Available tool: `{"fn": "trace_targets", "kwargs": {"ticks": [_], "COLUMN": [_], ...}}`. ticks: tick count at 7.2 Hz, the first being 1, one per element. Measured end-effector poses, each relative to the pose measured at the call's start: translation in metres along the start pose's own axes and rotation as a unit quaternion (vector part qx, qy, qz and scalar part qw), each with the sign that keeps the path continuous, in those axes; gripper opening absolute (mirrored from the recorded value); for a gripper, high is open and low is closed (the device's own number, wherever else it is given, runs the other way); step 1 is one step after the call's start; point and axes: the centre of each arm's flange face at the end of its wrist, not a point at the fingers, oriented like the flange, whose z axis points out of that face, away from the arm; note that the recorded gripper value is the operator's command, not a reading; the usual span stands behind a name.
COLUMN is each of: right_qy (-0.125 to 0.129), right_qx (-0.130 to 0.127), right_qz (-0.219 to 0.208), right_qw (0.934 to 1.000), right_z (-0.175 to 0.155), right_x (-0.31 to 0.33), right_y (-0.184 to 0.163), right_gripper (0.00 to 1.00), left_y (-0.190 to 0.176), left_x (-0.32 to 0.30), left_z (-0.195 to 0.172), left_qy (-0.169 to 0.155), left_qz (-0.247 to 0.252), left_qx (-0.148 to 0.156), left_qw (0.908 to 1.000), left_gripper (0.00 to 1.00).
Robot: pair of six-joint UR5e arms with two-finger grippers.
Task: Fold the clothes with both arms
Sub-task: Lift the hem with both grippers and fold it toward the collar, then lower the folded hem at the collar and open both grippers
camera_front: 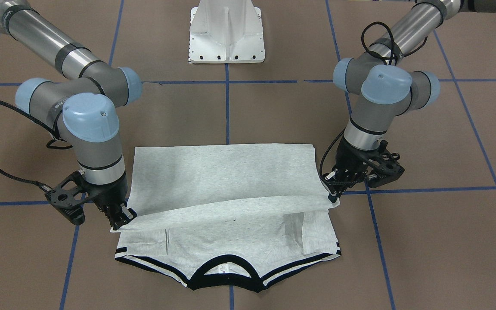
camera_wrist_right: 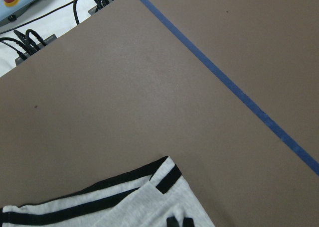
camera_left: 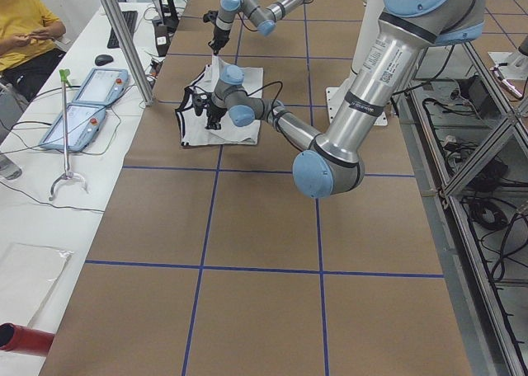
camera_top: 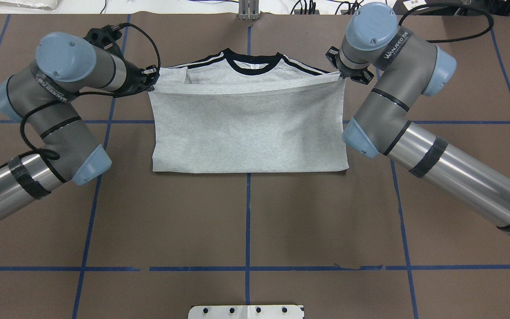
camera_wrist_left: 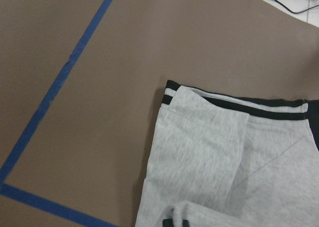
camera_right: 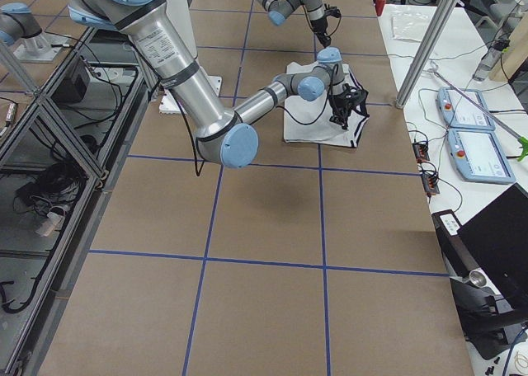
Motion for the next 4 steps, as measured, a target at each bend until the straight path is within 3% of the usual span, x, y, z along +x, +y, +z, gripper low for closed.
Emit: {"fn": "trace_targets", "kwargs": {"ticks": [4], "right_qy": [-0.001], "right_qx": [0.004], "right_qz": [-0.002], "right_qw": [1.0000], "right_z": [0.038], "right_x": [-0.021], "right_y": [-0.011], "right_gripper": [0.00], "left_y": [-0.029], "left_x": [0.007], "left_z": [0.056], "left_qy": [0.005], "left_qz": [0.008], "left_qx": [0.039], "left_qw": [0.9992], "left_gripper": [0.00]}}
